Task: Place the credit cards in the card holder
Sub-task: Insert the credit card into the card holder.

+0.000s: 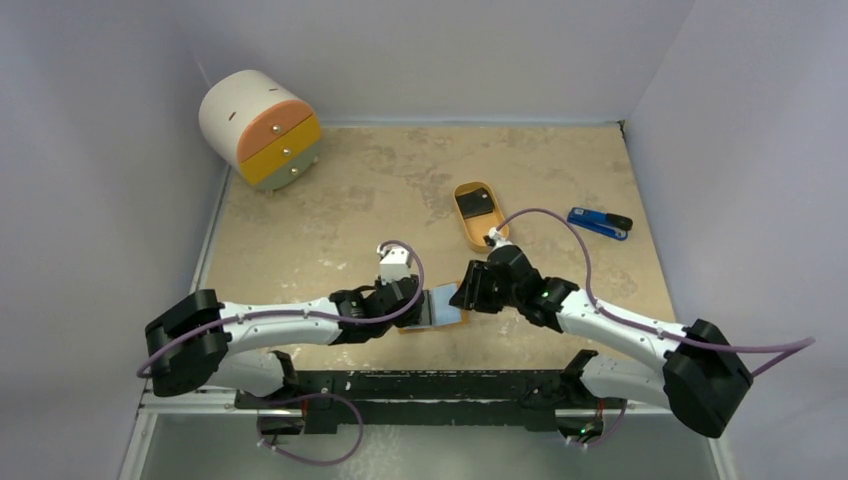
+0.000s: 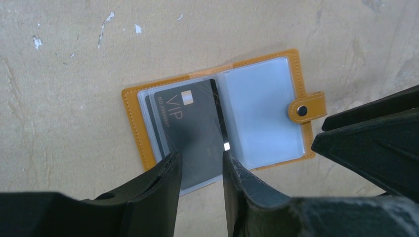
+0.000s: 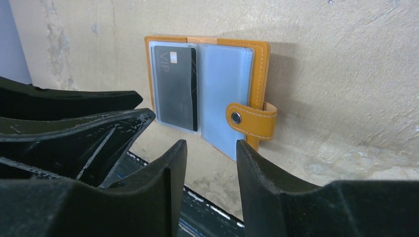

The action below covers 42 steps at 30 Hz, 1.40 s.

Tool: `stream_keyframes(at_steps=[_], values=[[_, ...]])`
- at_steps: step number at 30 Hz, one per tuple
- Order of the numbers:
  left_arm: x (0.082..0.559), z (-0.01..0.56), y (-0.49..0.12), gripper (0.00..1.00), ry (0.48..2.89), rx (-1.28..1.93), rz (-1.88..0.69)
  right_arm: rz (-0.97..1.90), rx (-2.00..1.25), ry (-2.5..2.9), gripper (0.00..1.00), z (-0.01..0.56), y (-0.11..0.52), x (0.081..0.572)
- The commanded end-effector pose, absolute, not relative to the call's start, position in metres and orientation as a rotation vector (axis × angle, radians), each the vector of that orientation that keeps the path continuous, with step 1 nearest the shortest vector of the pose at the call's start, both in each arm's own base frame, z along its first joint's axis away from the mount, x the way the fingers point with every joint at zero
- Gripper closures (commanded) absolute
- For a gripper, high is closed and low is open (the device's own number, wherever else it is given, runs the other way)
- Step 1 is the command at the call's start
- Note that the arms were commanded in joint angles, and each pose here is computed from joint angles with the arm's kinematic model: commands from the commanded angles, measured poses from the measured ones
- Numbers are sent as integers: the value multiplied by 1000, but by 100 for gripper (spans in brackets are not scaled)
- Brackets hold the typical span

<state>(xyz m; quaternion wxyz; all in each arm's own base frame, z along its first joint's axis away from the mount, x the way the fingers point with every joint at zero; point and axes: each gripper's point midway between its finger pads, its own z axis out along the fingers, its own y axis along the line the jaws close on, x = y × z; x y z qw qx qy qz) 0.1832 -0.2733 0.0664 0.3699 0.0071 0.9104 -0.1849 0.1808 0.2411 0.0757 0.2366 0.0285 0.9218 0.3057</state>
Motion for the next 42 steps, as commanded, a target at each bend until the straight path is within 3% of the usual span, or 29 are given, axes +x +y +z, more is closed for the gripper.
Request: stream_keyframes(at_steps=[1, 17, 23, 32, 36, 42], values=[[191, 65, -277, 66, 2313, -11, -466, 904, 54, 2490, 56, 77, 251, 184], [195, 17, -250, 71, 2376, -41, -304, 902, 117, 2557, 59, 49, 253, 180], [198, 29, -250, 71, 2359, -52, -324, 865, 181, 2485, 55, 85, 237, 182], [205, 97, -241, 50, 2216, -150, -445, 703, 590, 2101, 44, 181, 174, 276], [207, 109, -228, 48, 2182, -193, -419, 708, 834, 1965, 39, 184, 162, 318], [206, 115, -217, 46, 2164, -225, -404, 733, 1057, 1948, 39, 154, 173, 378]])
